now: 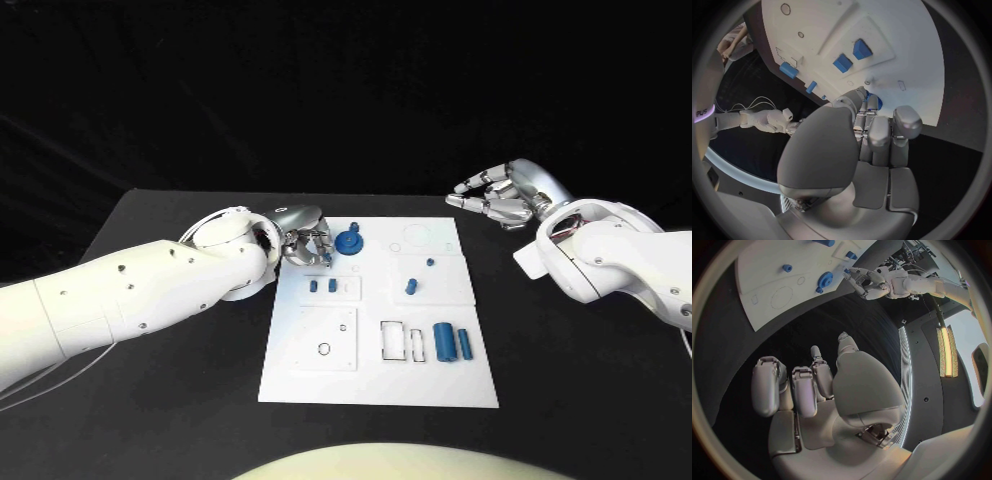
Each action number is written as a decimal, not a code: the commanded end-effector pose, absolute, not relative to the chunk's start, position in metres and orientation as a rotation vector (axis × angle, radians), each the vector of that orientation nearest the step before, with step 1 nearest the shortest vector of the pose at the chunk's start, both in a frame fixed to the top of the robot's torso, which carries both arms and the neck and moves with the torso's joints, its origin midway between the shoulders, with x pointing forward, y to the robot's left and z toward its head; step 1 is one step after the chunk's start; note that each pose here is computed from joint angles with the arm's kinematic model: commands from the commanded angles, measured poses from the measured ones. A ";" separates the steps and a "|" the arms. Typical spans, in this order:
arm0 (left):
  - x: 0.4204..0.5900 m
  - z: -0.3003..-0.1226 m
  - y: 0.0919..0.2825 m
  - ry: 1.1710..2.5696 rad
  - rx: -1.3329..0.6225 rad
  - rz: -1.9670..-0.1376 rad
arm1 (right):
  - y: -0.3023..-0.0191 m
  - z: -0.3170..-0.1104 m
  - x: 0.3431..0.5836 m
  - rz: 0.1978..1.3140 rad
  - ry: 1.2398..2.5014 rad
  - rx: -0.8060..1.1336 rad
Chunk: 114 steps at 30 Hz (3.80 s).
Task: Assemble the parts on the task board
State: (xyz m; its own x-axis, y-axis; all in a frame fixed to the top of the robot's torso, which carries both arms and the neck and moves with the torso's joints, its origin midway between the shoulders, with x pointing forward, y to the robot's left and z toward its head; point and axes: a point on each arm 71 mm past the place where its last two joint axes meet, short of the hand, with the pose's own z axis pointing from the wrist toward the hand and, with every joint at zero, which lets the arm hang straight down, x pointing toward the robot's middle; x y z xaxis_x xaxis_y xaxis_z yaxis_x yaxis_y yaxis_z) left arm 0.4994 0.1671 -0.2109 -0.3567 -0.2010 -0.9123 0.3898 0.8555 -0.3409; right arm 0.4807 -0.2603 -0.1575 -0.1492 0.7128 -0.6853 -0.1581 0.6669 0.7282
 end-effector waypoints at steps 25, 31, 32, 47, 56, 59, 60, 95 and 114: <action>0.499 -0.219 0.163 1.921 0.167 -0.599 | -0.258 -0.158 0.480 0.819 1.549 0.461; 0.499 -0.219 0.162 1.927 0.172 -0.601 | -0.258 -0.158 0.480 0.819 1.549 0.461; 0.499 -0.220 0.162 1.928 0.172 -0.601 | -0.258 -0.158 0.480 0.819 1.549 0.461; 0.500 -0.221 0.163 1.938 0.168 -0.588 | -0.259 -0.157 0.480 0.818 1.549 0.462; 0.502 -0.222 0.163 1.938 0.163 -0.581 | -0.259 -0.157 0.480 0.819 1.549 0.462; 0.502 -0.222 0.162 1.937 0.163 -0.583 | -0.259 -0.157 0.480 0.819 1.549 0.462; 0.502 -0.222 0.162 1.936 0.162 -0.584 | -0.259 -0.157 0.480 0.819 1.549 0.462; 0.502 -0.223 0.166 1.945 0.146 -0.561 | -0.260 -0.159 0.481 0.811 1.561 0.464; 0.494 -0.196 0.209 1.803 -0.184 -0.759 | -0.237 -0.179 0.479 0.533 1.744 -0.114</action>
